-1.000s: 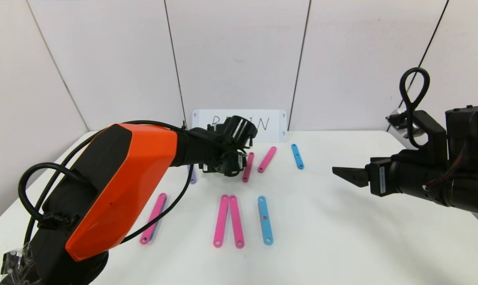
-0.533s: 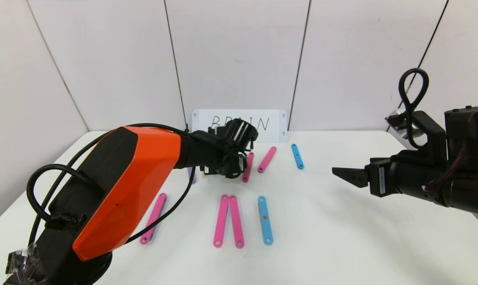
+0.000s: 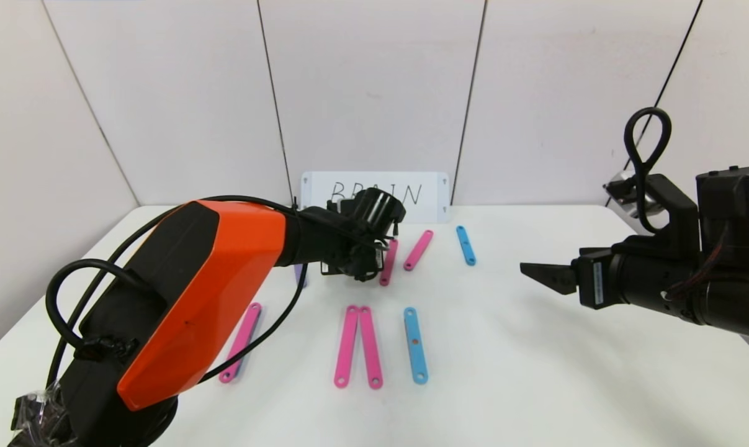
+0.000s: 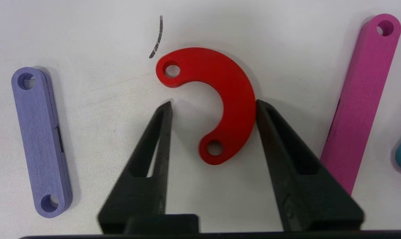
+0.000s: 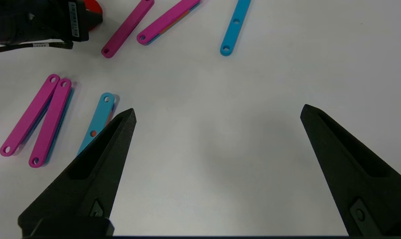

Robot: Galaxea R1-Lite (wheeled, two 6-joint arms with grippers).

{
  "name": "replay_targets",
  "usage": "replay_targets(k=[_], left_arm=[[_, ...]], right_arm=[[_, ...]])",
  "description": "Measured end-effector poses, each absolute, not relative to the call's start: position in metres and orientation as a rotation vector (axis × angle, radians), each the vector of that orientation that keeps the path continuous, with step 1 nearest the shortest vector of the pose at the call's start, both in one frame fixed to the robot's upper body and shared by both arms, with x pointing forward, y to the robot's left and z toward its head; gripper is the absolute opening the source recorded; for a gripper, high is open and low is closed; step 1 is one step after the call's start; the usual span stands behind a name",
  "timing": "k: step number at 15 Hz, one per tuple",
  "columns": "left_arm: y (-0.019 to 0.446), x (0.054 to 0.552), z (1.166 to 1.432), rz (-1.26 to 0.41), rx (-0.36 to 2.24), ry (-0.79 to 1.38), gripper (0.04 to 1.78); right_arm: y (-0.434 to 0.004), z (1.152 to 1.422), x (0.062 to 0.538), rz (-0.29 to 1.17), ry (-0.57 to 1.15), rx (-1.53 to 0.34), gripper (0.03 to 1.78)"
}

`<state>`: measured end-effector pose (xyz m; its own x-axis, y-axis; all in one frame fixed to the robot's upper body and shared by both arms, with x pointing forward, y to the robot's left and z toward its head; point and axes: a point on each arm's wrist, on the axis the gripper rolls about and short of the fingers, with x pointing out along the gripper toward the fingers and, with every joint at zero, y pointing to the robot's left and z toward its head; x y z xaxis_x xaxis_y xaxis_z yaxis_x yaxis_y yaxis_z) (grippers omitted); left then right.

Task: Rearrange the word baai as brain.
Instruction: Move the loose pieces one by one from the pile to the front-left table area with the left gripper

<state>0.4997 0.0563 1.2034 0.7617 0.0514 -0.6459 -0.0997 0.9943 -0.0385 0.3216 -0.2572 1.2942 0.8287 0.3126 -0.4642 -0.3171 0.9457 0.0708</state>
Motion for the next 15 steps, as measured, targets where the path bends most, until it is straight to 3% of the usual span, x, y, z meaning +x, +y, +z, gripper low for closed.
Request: replay_targets(k=[2, 4, 15], left_arm=[[0.0565, 0.5003, 1.2016, 0.085, -0.072, 0.703, 0.5], [0.0563, 0.5006, 1.2, 0.086, -0.069, 0.705, 0.33], [0.0586, 0.4975, 1.2041, 0.09, -0.061, 0.714, 0.31]], right_arm=[[-0.2571, 1.2942, 0.3216, 0.336, 0.491, -0.009, 1.73], [-0.257, 1.2943, 0.3216, 0.336, 0.491, -0.009, 1.73], [-0.2568, 1.2935, 0.3222, 0.335, 0.494, -0.01, 1.73]])
